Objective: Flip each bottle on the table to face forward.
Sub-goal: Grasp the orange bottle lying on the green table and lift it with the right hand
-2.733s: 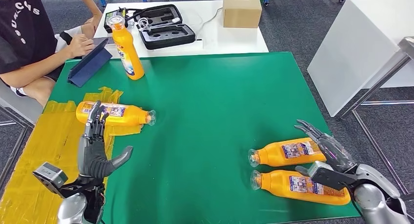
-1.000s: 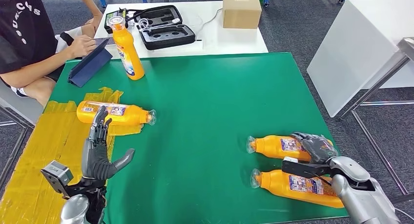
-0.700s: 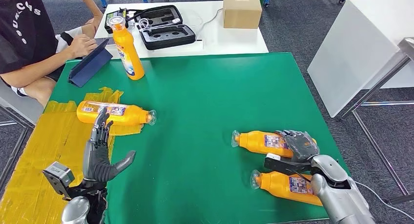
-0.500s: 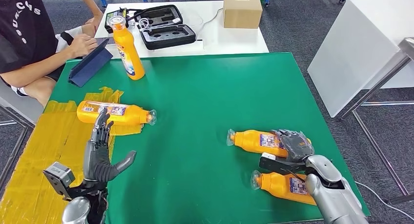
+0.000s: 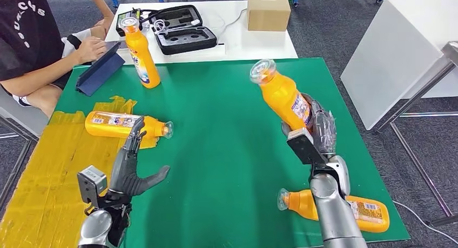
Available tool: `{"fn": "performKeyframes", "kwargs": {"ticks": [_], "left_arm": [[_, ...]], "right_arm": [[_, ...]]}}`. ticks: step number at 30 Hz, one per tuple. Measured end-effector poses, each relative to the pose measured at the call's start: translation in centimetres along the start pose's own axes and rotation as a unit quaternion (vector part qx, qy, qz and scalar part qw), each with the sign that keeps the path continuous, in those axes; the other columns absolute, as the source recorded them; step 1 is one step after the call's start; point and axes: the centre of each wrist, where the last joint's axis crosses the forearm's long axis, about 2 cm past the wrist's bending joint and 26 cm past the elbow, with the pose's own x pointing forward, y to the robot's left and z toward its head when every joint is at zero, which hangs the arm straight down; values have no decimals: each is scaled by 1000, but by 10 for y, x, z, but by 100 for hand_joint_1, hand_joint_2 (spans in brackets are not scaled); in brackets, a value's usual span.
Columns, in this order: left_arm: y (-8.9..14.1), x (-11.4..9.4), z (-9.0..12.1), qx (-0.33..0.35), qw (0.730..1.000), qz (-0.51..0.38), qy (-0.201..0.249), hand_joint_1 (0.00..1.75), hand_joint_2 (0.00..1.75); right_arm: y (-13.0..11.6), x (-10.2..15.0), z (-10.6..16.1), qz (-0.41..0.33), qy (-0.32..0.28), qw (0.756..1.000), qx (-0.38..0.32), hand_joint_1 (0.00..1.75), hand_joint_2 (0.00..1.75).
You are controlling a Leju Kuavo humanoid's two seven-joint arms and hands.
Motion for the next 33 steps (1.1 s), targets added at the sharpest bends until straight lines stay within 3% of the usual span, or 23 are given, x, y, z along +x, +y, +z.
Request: {"fn": "performKeyframes", "kwargs": {"ticks": [5,12,24,33], "left_arm": [[-12,-3,-10,-25,999,21,9,0,175],[-20,-7,-17,-51,997,53,20,0,175],[-21,-11,-21,-61,994,77,36,0,175],[-15,-17,-18,-45,993,94,59,0,175]], "right_arm": [[15,17,-3,-85,-1,996,-15,175,175],[45,33,0,-167,5,985,37,175,175],[120,73,20,-199,-8,964,176,175,175],[154,101,43,-172,-39,956,235,175,175]]}}
